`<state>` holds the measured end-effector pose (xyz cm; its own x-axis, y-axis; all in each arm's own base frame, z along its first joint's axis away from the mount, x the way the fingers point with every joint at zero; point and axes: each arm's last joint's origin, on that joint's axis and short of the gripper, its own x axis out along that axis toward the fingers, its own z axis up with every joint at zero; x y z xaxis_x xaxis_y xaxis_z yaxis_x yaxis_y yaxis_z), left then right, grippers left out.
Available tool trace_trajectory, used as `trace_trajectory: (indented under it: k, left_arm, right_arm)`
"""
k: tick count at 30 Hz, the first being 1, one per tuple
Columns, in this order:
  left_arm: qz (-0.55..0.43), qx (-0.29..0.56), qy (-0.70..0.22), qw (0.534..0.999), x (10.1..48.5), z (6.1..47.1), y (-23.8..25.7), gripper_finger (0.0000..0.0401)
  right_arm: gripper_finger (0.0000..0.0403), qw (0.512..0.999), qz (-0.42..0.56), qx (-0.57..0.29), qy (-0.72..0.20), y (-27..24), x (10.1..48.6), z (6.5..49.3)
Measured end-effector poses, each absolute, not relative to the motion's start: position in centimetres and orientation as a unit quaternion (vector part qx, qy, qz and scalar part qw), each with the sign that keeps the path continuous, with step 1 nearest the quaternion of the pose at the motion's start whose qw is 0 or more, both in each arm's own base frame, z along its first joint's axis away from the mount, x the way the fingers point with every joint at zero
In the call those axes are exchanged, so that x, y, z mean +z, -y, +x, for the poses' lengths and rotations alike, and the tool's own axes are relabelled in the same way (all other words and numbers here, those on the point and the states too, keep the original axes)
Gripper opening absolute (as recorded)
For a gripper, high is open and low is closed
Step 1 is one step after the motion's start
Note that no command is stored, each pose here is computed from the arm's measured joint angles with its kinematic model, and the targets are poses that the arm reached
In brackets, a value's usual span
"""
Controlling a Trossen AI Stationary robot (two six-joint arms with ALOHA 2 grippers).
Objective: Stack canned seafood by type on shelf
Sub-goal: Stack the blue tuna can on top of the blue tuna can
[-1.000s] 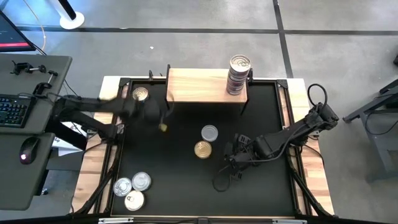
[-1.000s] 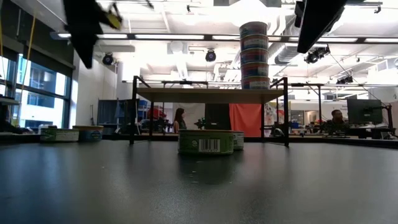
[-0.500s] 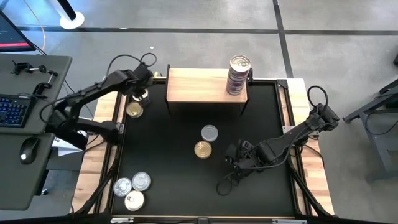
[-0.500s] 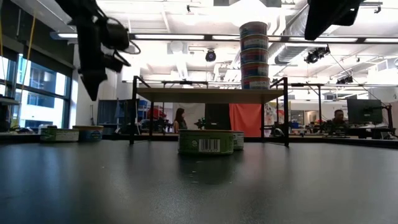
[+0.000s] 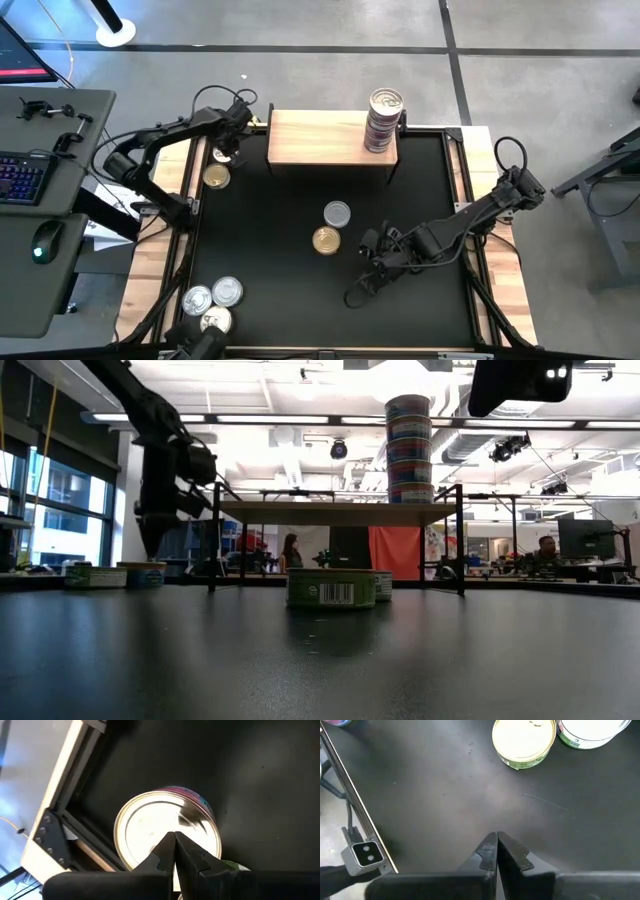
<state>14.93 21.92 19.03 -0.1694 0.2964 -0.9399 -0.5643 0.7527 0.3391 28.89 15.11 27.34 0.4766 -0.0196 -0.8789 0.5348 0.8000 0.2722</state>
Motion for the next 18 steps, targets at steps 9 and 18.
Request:
trace_trajectory:
  k: [9,18]
  left_arm:
    - [-0.135,0.337,-0.687,0.630,17.4,14.0,-21.8,0.0000]
    - [-0.232,0.337,-0.654,0.637,17.8,13.9,-20.8,0.0000]
  right_arm:
    - [0.0000,0.818,0.276,-0.171,-0.475,-15.2,27.4,29.0]
    - [0.0000,0.822,0.270,-0.167,-0.474,-15.2,27.4,29.1]
